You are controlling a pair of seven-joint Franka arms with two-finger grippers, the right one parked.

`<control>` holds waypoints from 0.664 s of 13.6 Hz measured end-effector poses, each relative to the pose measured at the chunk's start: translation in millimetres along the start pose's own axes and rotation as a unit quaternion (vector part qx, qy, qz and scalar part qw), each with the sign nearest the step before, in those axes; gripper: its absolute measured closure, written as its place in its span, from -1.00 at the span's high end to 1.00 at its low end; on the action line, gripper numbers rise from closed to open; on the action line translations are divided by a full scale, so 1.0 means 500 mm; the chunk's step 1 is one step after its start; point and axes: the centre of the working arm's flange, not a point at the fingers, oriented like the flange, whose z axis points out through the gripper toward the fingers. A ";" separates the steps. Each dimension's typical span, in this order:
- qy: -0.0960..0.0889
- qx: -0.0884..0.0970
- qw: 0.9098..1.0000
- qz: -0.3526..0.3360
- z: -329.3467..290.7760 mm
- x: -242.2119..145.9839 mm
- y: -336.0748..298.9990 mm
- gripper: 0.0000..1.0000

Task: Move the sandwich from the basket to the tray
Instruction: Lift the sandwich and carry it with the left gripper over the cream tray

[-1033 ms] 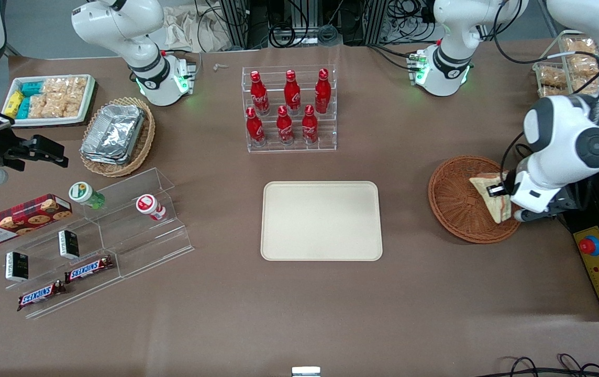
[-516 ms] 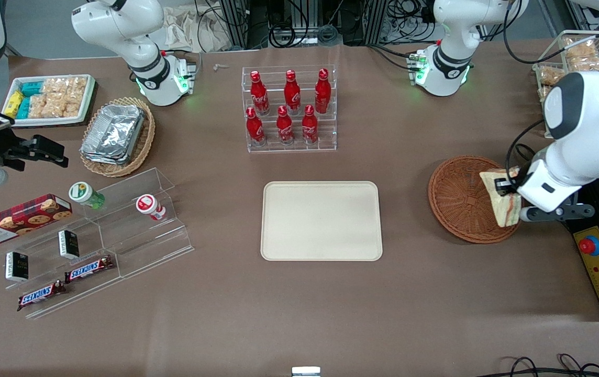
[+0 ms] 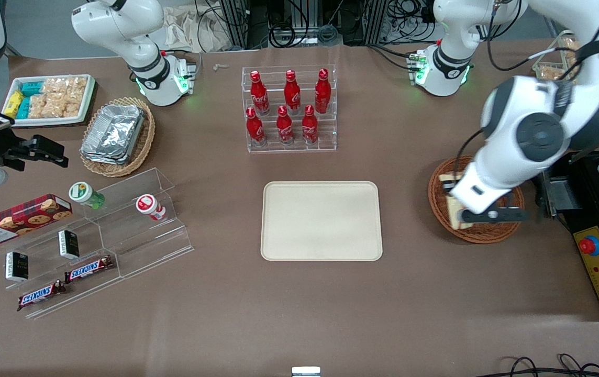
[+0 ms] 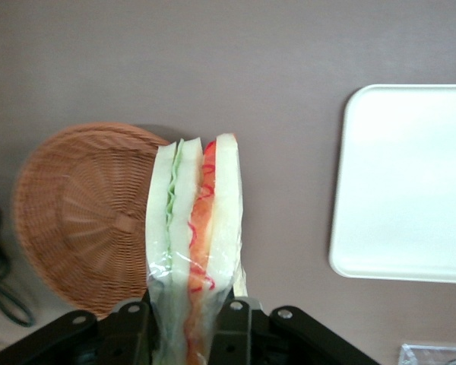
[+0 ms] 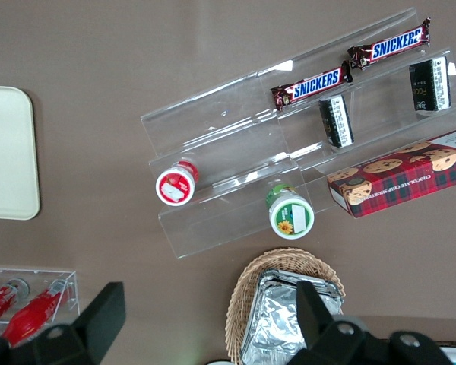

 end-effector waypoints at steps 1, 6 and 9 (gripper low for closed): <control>0.002 -0.001 1.000 0.003 0.018 -0.003 0.048 -0.36; 0.003 -0.014 1.000 0.017 0.142 -0.005 0.210 -0.43; -0.001 -0.025 0.999 0.023 0.226 -0.002 0.270 -0.44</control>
